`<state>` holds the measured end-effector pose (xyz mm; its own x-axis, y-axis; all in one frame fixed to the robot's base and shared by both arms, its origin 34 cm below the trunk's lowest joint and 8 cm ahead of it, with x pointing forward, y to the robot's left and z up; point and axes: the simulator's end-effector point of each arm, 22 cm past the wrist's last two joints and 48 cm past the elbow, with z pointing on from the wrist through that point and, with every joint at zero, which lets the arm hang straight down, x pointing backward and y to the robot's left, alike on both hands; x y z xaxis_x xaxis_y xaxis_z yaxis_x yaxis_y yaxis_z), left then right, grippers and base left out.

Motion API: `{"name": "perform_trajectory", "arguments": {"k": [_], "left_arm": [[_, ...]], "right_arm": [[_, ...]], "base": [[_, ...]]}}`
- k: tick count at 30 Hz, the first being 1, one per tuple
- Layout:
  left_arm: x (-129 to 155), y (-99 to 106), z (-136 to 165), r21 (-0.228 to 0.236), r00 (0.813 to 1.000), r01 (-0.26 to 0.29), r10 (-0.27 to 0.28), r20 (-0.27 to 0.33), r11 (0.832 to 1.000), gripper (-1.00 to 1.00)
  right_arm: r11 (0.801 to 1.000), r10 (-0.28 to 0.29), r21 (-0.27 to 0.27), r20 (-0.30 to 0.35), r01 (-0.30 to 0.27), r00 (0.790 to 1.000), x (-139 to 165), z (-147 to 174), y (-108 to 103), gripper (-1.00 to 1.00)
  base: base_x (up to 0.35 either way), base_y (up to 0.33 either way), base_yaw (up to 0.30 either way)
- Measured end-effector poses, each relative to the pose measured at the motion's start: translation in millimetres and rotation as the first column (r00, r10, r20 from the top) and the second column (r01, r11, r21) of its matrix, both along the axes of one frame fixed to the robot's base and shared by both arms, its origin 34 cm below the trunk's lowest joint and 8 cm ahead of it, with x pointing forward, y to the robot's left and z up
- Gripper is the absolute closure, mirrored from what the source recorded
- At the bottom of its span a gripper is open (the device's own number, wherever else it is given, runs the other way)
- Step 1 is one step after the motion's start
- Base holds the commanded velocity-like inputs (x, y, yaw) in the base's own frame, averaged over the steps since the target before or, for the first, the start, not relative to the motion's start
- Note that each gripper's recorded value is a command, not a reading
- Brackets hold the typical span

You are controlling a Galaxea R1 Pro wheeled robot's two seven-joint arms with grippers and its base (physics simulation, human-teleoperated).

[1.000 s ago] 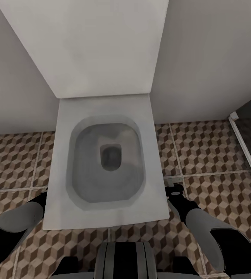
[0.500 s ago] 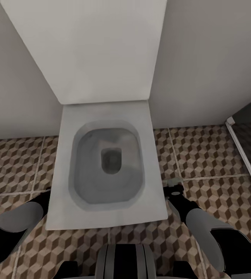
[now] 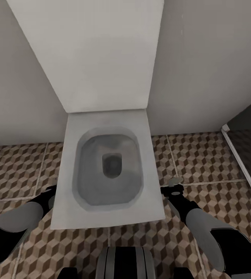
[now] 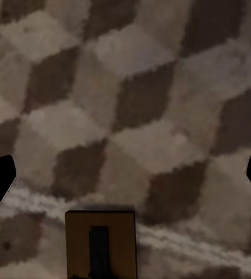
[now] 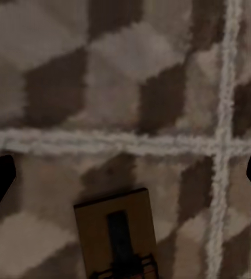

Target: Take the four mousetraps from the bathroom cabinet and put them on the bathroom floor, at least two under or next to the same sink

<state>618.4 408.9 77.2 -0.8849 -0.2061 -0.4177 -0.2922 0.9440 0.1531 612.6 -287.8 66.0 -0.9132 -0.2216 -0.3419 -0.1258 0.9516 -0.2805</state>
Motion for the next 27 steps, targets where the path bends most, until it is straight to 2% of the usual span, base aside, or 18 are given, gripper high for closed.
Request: {"name": "perform_trajectory", "arguments": {"k": [27], "left_arm": [[43,0,64,0.0,0.994,0.0,0.0,0.11,1.0,-1.0]], "right_arm": [[1.0,0.0,0.001,0.11,0.0,0.994,44,64,1,-1.0]], "base": [[0.0,0.0,0.0]]}}
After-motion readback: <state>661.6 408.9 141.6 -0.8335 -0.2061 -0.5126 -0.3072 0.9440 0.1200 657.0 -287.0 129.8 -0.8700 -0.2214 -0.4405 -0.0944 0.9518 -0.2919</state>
